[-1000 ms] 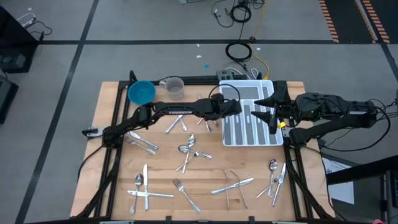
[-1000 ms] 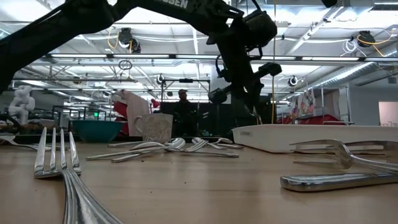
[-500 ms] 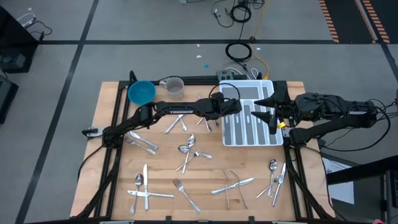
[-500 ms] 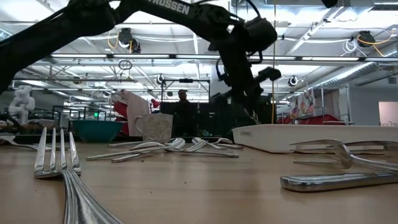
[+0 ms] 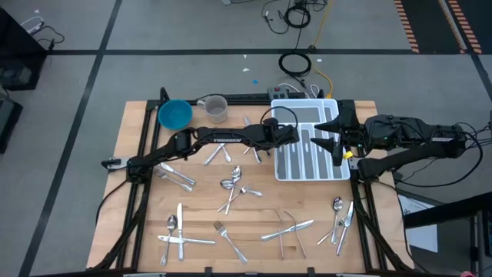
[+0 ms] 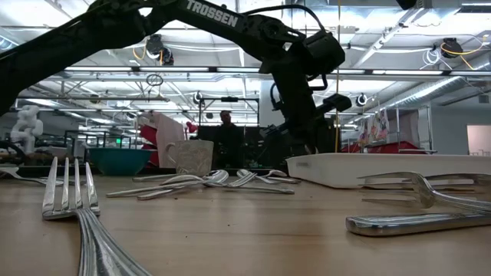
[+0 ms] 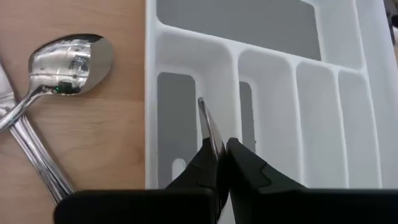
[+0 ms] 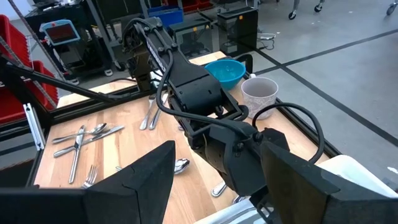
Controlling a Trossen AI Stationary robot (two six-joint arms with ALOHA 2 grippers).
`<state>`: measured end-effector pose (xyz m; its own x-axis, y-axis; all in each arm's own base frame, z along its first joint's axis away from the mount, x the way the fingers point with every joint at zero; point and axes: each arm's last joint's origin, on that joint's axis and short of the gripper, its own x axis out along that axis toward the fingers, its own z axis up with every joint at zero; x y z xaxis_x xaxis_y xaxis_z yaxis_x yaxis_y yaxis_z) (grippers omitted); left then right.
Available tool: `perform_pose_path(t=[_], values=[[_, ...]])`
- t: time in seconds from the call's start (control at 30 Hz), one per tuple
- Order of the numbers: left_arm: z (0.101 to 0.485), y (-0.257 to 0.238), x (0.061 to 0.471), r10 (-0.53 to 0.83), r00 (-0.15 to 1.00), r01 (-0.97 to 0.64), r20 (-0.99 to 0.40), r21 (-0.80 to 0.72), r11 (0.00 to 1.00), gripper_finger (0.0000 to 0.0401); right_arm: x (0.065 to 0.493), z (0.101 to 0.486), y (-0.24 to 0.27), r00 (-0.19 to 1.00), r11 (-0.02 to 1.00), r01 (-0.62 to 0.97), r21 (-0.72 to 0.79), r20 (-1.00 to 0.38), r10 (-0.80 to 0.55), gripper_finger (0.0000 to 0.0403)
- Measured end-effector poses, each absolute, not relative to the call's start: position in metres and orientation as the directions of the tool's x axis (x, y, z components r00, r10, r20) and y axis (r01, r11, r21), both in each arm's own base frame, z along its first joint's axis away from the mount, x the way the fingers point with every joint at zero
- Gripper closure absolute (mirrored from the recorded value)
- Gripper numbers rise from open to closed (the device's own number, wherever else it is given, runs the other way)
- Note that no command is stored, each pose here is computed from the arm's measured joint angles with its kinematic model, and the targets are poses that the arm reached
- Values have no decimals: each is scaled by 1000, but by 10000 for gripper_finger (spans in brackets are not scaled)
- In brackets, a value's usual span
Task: Sort silverware
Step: Put the spoon in the silverware tray
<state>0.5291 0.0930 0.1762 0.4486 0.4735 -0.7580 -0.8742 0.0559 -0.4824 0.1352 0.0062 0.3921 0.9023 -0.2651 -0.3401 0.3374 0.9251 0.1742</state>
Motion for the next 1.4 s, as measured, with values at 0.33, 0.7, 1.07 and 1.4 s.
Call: perform_pose_path(t=[0.33, 0.7, 1.07, 1.4], values=[[177, 93, 530, 469, 462, -883, -753, -439, 166, 321, 135, 392, 8, 912, 939, 293, 180, -347, -219, 172], [184, 101, 534, 420, 542, -840, -728, -448, 307, 313, 135, 391, 8, 911, 941, 289, 177, -351, -214, 172], [293, 79, 501, 310, 682, -632, -662, -322, 705, 313, 131, 389, 7, 900, 946, 289, 148, -380, -216, 172], [428, 39, 396, 324, 738, -486, -592, -133, 864, 313, 134, 387, 6, 884, 939, 325, 116, -390, -258, 172]])
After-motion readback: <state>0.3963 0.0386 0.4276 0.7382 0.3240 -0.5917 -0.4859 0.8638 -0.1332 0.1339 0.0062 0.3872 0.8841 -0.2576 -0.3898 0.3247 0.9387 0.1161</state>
